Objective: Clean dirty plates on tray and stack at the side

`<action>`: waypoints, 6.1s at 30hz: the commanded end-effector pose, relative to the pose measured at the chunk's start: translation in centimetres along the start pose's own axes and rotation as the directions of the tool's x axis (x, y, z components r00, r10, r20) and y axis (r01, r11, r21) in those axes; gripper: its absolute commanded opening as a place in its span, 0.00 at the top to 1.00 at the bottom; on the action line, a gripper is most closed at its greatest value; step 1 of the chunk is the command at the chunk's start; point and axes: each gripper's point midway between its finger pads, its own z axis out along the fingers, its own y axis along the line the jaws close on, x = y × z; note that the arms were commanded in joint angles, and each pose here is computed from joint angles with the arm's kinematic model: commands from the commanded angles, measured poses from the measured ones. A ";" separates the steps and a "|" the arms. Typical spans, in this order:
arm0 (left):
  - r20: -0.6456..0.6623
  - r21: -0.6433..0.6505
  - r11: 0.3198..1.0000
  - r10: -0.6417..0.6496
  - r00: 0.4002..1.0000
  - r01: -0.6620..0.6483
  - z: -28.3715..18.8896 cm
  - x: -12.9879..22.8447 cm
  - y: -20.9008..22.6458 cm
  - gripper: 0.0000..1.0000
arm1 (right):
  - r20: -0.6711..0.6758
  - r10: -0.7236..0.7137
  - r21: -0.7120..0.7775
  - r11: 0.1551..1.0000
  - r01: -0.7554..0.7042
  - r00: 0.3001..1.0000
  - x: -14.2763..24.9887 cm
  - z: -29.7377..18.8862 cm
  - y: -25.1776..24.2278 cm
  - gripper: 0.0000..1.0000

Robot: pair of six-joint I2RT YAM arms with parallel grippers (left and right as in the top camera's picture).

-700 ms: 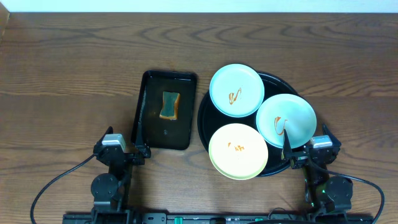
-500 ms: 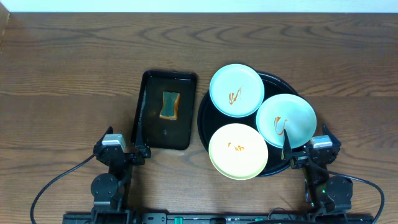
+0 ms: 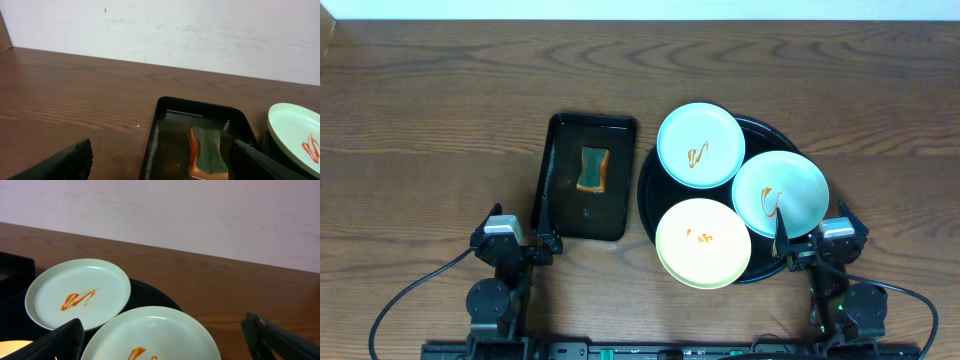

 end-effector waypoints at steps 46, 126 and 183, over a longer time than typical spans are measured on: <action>-0.052 -0.028 0.999 0.016 0.999 -0.018 0.0 1.5 0.6 0.12 | -0.003 -0.011 -0.009 1.000 0.011 1.000 0.1 0.0 0.2 0.01; -0.791 -0.005 0.988 -0.098 0.604 0.153 11.4 -1.4 -6.4 0.12 | -0.955 0.245 0.109 0.813 -0.573 0.166 5.3 -1.3 8.0 0.36; -0.901 0.026 0.998 0.048 0.432 -0.056 14.5 11.4 -7.7 0.93 | -0.975 0.222 0.211 0.874 -0.437 -0.027 11.2 -1.6 8.9 0.59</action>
